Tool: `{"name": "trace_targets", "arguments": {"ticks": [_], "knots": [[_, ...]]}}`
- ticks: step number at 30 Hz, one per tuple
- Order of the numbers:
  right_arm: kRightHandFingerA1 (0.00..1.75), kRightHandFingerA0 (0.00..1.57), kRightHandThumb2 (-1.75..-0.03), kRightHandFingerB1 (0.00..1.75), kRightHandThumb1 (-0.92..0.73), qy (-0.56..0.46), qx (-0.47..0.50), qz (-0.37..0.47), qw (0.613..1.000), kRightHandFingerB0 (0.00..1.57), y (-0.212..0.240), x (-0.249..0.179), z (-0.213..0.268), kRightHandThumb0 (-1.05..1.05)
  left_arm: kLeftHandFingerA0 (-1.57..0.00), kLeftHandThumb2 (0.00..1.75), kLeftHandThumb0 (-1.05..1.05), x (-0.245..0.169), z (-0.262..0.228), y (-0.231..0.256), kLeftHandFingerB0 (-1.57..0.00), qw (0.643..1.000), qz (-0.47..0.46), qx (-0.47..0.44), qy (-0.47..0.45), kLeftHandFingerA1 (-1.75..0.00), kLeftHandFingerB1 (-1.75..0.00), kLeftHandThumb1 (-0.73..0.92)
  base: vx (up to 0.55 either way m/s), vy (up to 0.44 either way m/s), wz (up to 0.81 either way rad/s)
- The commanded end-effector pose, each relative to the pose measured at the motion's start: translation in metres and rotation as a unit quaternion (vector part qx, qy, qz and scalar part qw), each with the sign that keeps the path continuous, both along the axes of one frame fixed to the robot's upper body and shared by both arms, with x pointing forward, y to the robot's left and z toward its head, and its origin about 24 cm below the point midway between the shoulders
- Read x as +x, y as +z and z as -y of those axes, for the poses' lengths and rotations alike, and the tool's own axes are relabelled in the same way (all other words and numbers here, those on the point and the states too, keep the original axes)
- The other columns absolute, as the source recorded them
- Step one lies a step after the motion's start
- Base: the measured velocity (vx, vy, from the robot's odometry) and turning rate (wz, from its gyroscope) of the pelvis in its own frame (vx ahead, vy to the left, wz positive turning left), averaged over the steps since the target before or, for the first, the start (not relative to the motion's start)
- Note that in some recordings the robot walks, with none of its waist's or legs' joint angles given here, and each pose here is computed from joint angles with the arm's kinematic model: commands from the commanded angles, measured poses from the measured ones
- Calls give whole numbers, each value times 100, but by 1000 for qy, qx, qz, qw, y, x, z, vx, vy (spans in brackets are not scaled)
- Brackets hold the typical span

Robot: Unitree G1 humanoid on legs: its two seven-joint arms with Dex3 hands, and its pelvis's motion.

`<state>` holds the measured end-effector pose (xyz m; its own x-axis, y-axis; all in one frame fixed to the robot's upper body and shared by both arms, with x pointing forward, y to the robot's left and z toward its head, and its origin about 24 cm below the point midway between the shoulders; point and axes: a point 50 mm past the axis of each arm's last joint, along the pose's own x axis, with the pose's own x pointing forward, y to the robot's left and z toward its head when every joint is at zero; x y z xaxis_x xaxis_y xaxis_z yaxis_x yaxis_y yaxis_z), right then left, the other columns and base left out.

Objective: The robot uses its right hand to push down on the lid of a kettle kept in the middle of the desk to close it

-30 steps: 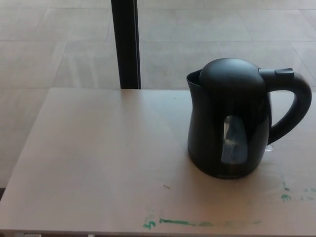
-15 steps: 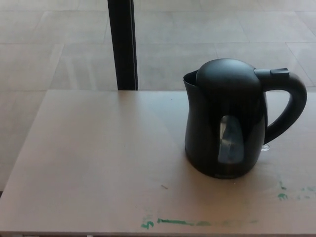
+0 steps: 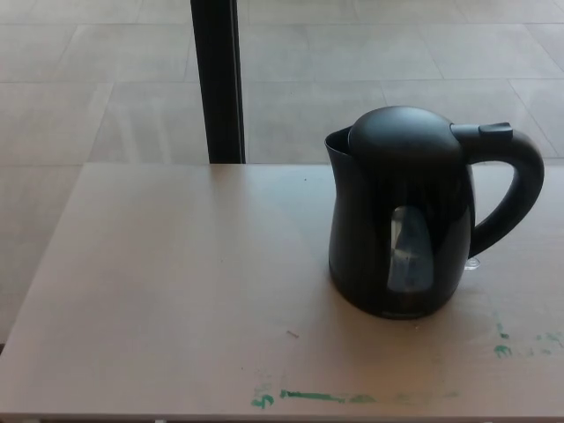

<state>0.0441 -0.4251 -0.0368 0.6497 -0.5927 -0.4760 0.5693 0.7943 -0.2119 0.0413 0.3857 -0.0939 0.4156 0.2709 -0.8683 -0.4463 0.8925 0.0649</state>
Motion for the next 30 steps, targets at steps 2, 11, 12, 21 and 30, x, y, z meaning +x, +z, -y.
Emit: {"name": "trace_targets", "arguments": {"ticks": [2, 11, 12, 21, 30], "knots": [[85, 42, -92, 67, -50, -38, 17, 26, 999, 31, -3, -1, -1, -77, -44, 63, -79, 0, -1, 1, -35, 1000, -2, 5, 4, -45, -35, 75, 0, 0, 0], [105, 39, -60, 71, -65, -17, -13, 10, 1000, 34, 0, 7, -1, -81, -45, 64, -80, 1, 3, -3, -34, 1000, -7, 13, -3, -42, -34, 76, 0, 0, 0], [106, 35, -60, 71, -65, -15, -15, 9, 1000, 35, -1, 6, -2, -82, -44, 63, -81, 2, 4, -3, -34, 1000, -4, 11, -2, -43, -34, 76, 0, 0, 0], [105, 39, -60, 70, -64, -14, -6, 9, 1000, 36, -3, 5, -6, -81, -38, 72, -86, 3, 5, -4, -29, 1000, 1, -1, 7, -44, -36, 66, 0, 0, 0], [109, 38, -61, 74, -66, -6, -19, 0, 1000, 36, -3, 16, -6, -82, -40, 74, -84, 14, 5, -3, -32, 1000, 14, 3, 16, -46, -39, 65, 0, 0, 0]]}}
